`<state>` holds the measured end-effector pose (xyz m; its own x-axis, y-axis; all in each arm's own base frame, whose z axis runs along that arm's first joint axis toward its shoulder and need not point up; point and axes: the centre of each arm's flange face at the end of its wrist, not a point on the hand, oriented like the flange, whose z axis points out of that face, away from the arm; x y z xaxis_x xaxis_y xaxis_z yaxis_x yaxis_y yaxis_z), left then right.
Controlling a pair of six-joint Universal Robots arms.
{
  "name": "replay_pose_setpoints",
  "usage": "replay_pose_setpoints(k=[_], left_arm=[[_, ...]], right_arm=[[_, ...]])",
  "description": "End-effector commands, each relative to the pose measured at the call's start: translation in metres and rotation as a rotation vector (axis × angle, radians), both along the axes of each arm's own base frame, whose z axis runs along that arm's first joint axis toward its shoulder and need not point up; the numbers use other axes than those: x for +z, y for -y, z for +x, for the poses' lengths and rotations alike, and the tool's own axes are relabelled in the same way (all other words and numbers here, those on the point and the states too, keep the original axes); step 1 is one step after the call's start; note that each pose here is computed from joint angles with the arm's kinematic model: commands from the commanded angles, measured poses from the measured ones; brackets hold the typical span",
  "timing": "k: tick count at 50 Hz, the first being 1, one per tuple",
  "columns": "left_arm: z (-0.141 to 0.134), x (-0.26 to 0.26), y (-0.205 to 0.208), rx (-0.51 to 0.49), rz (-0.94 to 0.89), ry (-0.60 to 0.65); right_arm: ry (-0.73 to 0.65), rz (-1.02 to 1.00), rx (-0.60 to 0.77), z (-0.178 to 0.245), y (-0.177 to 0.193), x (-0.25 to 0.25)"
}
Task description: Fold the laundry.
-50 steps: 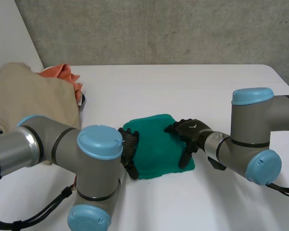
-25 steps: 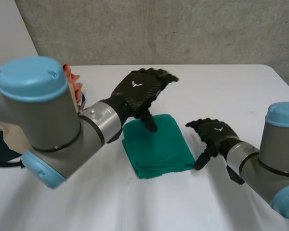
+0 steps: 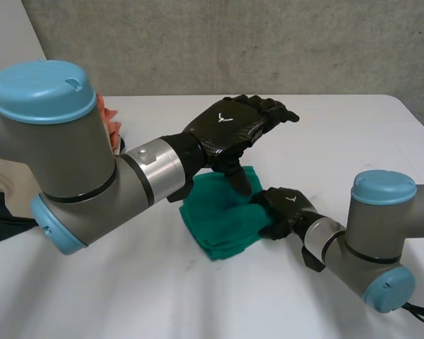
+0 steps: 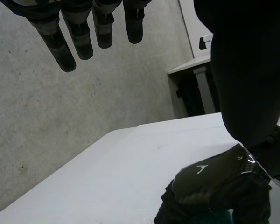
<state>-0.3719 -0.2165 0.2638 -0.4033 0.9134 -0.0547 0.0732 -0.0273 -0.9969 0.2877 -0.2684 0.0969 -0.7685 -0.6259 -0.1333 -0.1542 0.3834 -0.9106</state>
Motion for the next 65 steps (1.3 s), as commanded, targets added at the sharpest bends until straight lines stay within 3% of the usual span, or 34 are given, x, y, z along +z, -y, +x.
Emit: replay_pose_setpoints(k=[1,7,17,24,29,38,51,58,65], left_arm=[[0.001,0.000,0.001,0.004,0.000,0.000],[0.002,0.006,0.001,0.015,-0.010,-0.010],[0.001,0.011,-0.001,0.015,-0.019,-0.019],[0.001,0.020,-0.001,0.013,-0.041,-0.035],[-0.002,0.023,-0.003,0.005,-0.051,-0.043],[-0.003,0.023,-0.004,0.002,-0.051,-0.043],[-0.005,0.023,-0.007,-0.005,-0.047,-0.043],[-0.004,0.020,-0.009,-0.005,-0.038,-0.037],[-0.002,0.026,-0.011,-0.004,-0.048,-0.044]], right_arm=[[0.061,-0.200,-0.126,-0.002,0.029,0.027],[0.093,-0.309,-0.229,-0.015,0.071,0.058],[0.066,-0.414,-0.548,-0.103,0.186,0.069],[0.049,-0.487,-0.688,-0.165,0.243,0.062],[0.004,-0.393,-0.745,-0.197,0.271,0.038],[-0.023,-0.356,-0.798,-0.231,0.280,0.023],[-0.075,-0.350,-0.818,-0.236,0.272,0.039],[-0.190,-0.361,-0.824,-0.233,0.252,0.062],[-0.437,-0.598,-1.060,-0.253,0.229,0.120]])
